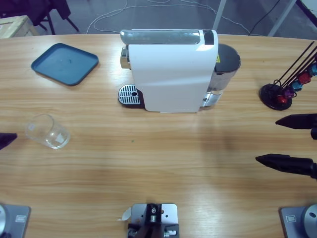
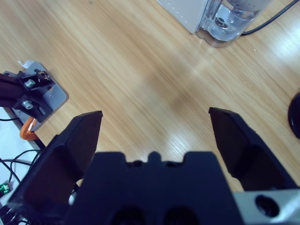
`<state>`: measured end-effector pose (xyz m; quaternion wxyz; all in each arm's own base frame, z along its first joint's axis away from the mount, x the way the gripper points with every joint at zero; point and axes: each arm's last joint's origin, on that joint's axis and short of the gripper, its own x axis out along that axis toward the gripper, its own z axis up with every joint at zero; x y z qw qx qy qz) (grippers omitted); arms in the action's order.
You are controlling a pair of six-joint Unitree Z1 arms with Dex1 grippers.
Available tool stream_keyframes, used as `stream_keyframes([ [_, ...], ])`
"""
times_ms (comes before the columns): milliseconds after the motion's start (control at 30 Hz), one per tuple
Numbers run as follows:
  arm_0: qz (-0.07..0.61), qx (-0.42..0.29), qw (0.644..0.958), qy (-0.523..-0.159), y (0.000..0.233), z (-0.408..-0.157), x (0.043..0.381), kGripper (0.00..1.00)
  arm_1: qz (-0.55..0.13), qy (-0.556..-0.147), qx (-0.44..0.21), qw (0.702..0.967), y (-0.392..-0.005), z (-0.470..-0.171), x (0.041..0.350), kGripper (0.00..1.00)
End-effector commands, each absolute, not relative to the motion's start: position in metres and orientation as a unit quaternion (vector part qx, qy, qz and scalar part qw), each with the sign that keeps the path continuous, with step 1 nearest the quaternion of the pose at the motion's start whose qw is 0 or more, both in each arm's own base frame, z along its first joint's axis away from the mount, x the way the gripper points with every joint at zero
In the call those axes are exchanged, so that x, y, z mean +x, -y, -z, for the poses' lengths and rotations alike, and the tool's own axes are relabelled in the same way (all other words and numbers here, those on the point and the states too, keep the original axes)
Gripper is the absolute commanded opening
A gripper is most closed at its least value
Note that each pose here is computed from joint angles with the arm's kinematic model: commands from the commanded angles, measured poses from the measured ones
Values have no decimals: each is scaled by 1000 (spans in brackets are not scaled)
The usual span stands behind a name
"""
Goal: Pour coffee
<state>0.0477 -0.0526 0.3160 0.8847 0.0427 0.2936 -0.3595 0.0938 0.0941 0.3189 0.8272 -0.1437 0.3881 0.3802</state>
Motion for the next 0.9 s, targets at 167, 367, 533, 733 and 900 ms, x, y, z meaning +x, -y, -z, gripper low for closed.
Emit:
stream_keyframes([
  [167,357,54,881,-305,53,-306,48,996,-383,-407,-143,817,-105,-311,106,1000],
  [367,349,13,899,-263,53,-326,50,996,-361,-399,-137,832,-99,-314,103,1000],
  [533,275,-104,916,-272,72,-349,87,1000,-349,-396,-126,840,-95,-320,100,1000],
  [733,242,-281,846,-384,101,-354,154,999,-337,-399,-113,845,-92,-320,97,1000],
  [900,254,-349,799,-419,129,-344,216,985,-329,-397,-116,849,-92,-323,99,1000],
])
